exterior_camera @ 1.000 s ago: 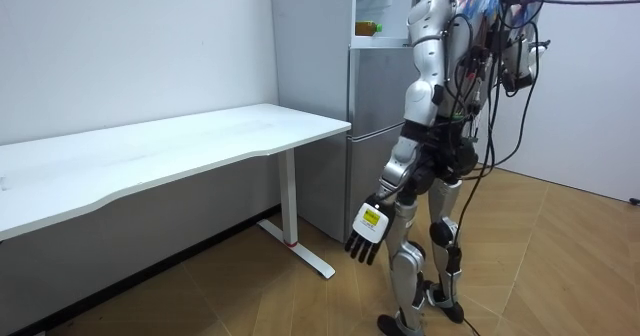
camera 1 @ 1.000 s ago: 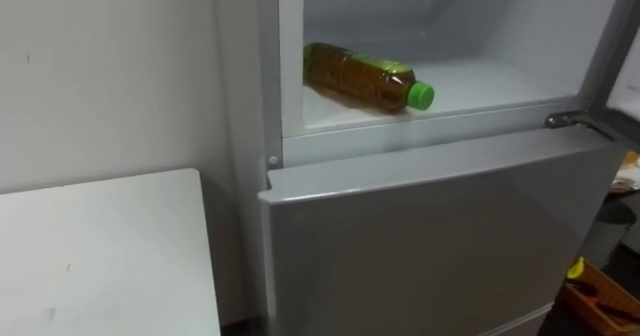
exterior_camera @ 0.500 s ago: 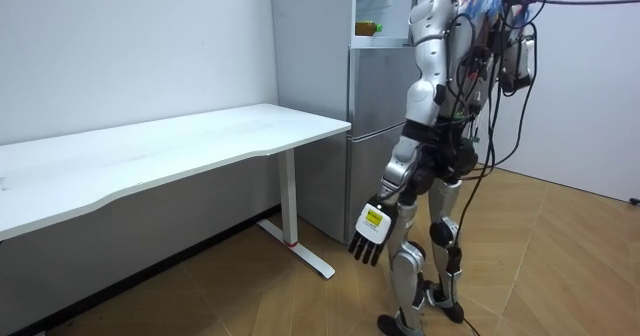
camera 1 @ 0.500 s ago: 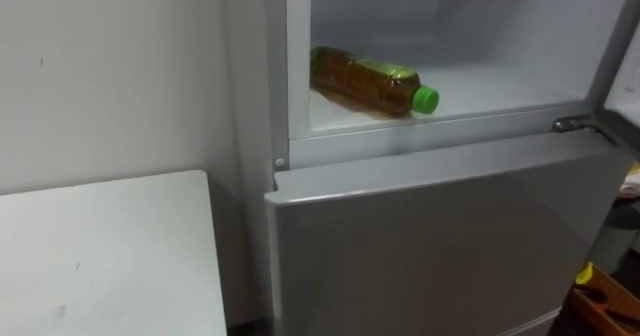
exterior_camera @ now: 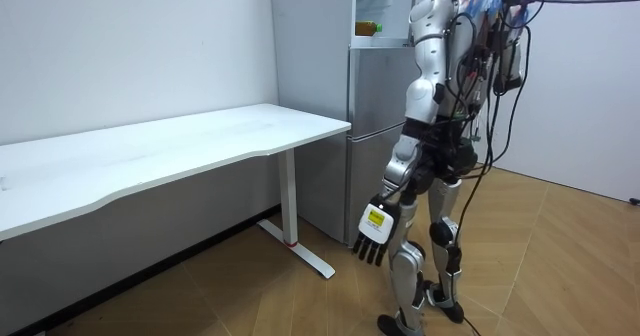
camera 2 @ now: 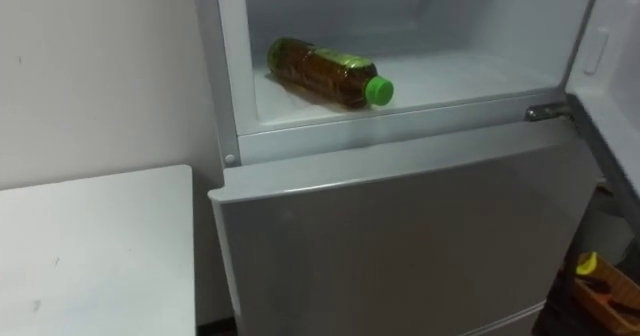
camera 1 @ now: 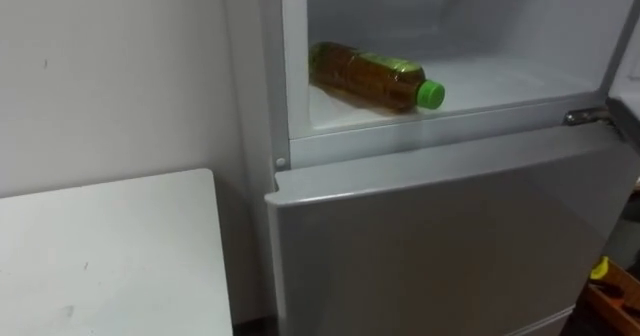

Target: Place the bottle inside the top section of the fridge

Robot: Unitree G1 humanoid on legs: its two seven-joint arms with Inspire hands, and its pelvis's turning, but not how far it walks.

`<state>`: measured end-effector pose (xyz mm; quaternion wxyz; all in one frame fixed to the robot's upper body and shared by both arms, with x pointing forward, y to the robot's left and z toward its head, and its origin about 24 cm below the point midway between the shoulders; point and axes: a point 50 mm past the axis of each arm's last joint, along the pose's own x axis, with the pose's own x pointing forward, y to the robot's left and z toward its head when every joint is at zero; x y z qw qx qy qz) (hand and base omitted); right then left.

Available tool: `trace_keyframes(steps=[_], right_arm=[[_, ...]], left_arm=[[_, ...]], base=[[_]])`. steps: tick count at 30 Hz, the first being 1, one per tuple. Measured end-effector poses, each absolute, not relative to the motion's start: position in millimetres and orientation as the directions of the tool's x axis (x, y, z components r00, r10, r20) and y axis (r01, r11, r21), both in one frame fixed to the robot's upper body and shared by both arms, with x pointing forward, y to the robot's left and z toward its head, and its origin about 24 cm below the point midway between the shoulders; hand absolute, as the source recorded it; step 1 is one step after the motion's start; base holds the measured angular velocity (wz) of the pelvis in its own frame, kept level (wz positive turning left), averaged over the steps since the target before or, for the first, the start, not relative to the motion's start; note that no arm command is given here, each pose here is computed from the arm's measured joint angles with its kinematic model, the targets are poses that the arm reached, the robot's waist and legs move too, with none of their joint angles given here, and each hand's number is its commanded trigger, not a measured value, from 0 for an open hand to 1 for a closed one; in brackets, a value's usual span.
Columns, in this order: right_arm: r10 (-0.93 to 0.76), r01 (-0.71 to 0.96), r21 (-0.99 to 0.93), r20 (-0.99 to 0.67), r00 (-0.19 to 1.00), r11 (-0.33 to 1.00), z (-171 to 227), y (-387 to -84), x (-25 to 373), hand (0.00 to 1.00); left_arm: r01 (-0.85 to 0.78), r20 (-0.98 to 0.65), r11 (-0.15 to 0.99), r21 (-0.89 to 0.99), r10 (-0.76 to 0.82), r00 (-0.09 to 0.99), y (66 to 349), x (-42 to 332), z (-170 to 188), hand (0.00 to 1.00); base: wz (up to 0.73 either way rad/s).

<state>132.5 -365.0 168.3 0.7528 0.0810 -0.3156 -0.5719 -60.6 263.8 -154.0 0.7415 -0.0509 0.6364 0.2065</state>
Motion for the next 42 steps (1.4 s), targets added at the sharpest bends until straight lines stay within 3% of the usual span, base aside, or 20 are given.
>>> trace_keyframes(steps=[14,28,42], right_arm=[[-0.892,0.795,0.453,0.388,0.232,0.403,165,-356,143,0.00],[-0.715,0.676,0.279,0.449,0.535,0.682,160,-313,177,0.00],[-0.537,0.605,0.049,0.524,0.662,0.794,156,-278,192,0.00]], left_arm=[[-0.370,-0.968,0.912,0.176,0.228,0.102,263,-60,-154,0.00],[-0.316,-0.968,0.931,0.182,0.226,0.107,258,-47,-158,0.00],[-0.241,-0.976,0.955,0.171,0.197,0.090,254,-45,-160,0.00]], base=[[0.00],[0.00],[0.00]])
